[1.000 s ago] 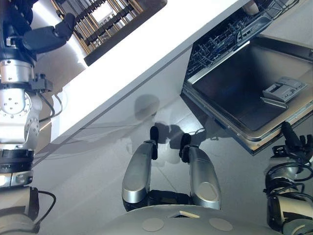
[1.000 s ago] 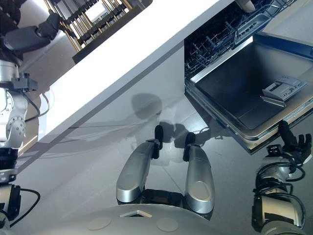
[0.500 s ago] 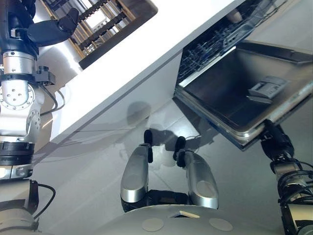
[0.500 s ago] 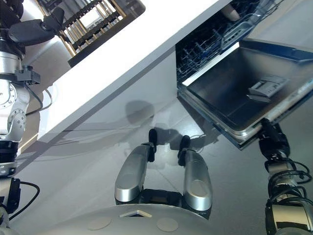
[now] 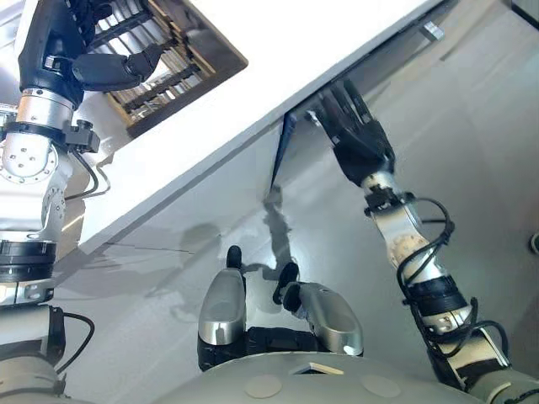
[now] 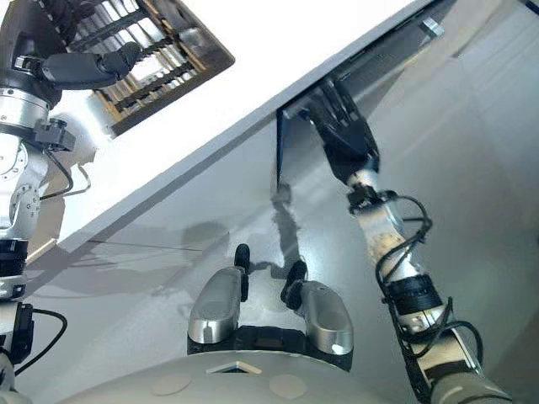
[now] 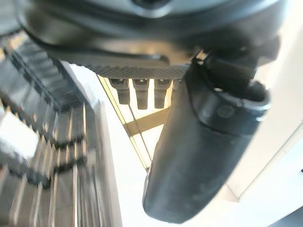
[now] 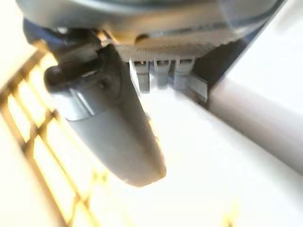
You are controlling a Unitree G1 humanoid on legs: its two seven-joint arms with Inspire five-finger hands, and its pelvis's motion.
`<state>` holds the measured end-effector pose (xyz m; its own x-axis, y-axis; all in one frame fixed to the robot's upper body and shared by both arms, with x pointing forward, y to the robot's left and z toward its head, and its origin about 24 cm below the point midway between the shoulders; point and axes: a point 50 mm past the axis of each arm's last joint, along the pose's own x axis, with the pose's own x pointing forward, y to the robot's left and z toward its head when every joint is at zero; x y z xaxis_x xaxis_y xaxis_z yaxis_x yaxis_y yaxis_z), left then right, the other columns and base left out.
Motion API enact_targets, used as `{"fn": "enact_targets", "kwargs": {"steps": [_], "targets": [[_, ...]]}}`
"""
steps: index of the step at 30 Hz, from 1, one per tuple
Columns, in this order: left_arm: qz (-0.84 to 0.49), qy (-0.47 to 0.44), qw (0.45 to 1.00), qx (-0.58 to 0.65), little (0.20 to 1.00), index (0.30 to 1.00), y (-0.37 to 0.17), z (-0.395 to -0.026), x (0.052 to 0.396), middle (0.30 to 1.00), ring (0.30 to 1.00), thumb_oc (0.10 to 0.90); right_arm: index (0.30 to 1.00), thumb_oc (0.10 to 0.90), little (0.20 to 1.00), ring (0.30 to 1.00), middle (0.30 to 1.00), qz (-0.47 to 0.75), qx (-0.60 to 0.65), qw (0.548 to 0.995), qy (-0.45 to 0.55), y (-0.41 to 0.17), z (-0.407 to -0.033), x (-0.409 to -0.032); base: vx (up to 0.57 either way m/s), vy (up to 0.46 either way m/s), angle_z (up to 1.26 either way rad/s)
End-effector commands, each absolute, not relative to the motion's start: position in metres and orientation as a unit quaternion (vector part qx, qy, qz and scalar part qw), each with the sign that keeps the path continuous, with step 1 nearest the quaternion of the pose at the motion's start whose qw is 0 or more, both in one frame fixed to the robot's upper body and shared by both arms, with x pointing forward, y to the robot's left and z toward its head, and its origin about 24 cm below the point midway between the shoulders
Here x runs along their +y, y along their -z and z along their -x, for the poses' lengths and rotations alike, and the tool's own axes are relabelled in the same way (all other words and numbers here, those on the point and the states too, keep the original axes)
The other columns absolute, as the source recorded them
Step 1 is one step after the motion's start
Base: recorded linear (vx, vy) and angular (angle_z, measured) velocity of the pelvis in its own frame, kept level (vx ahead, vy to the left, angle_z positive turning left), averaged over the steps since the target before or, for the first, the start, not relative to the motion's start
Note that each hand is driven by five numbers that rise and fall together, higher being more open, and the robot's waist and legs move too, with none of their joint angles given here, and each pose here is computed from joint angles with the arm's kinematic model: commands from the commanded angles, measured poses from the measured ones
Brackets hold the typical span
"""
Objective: Pick up plates and place into dishwasher.
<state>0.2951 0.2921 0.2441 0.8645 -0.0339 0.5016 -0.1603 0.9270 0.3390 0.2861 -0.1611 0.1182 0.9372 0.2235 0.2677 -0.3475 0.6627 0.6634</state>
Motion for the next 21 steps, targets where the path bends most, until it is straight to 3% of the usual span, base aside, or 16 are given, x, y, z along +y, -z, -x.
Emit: {"fn": "enact_targets", "kwargs": {"steps": [1,7,10,21], "targets": [[-0.195,-0.043,0.935,-0.295,0.9,0.9,-0.243,-0.276,0.302,0.9,0.9,0.8,0.9,0.8,0.9,0.9,0.9,-0.374,-0.262,0.82,-0.345,-0.219,-0.283,-0.105,0.07,0.136,0.21],[-0.182,-0.051,0.936,-0.298,0.9,0.9,-0.233,-0.259,0.314,0.9,0.9,0.8,0.9,0.8,0.9,0.9,0.9,-0.327,-0.222,0.9,-0.185,-0.176,-0.29,-0.148,0.0,0.102,0.18],[-0.173,-0.067,0.933,-0.309,0.9,0.9,-0.223,-0.242,0.316,0.9,0.9,0.8,0.9,0.8,0.9,0.9,0.9,-0.229,-0.177,0.956,-0.051,-0.132,-0.281,-0.192,-0.1,0.102,0.15],[-0.115,-0.102,0.937,-0.312,0.9,0.9,-0.189,-0.207,0.312,0.9,0.9,0.8,0.9,0.8,0.9,0.9,0.9,0.018,-0.027,0.991,0.129,-0.03,-0.212,-0.258,-0.14,0.08,0.22]]}}
